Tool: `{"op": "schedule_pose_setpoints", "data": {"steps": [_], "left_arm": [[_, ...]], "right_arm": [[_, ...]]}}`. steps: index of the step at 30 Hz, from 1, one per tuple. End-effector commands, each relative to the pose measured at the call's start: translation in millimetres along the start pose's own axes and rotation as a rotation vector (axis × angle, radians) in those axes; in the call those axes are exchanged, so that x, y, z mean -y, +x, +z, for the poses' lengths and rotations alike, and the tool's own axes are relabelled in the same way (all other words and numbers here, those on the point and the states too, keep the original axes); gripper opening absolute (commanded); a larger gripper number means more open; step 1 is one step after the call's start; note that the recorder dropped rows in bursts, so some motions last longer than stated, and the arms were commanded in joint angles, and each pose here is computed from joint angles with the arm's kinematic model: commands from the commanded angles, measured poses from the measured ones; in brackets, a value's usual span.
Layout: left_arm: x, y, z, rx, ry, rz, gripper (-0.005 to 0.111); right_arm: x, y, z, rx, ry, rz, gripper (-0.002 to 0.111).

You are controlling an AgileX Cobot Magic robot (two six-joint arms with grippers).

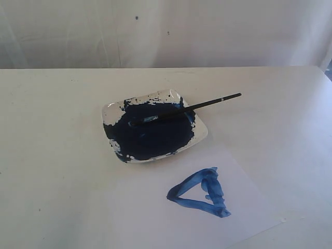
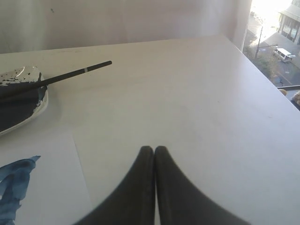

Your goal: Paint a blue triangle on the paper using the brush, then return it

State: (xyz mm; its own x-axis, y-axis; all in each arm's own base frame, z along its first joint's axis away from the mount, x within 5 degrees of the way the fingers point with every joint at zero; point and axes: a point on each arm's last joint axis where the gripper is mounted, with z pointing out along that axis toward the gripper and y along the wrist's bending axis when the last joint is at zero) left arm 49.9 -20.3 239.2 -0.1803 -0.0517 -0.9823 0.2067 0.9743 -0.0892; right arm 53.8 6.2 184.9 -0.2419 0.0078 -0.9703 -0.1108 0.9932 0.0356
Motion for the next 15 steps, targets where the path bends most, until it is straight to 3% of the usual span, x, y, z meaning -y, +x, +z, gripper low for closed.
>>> {"op": "schedule_pose_setpoints", "data": {"steps": [1,7,9,11,15], "left_arm": [[-10.9,24,8,-0.026,-0.088,-0.054,0.000],[-19.9,61,11,-0.084,-0.159,-0.034,0.000],[-19.5,63,12,-0.102,-0.154,-0.046,0.000],[-17.5,75,10,-0.233,-0.135,-0.038,0.000],[-17.5,76,10,-0.242,-0.132,-0.019,0.000]], "right_arm": [[0,0,0,0.014,-0.003,-0.006,0.000],[0,0,0,0.014,-0.003,-0.006,0.000],[0,0,0,0.014,-0.003,-0.006,0.000],[0,0,0,0.014,-0.003,-0.006,0.000],[0,0,0,0.014,-0.003,-0.006,0.000]]}}
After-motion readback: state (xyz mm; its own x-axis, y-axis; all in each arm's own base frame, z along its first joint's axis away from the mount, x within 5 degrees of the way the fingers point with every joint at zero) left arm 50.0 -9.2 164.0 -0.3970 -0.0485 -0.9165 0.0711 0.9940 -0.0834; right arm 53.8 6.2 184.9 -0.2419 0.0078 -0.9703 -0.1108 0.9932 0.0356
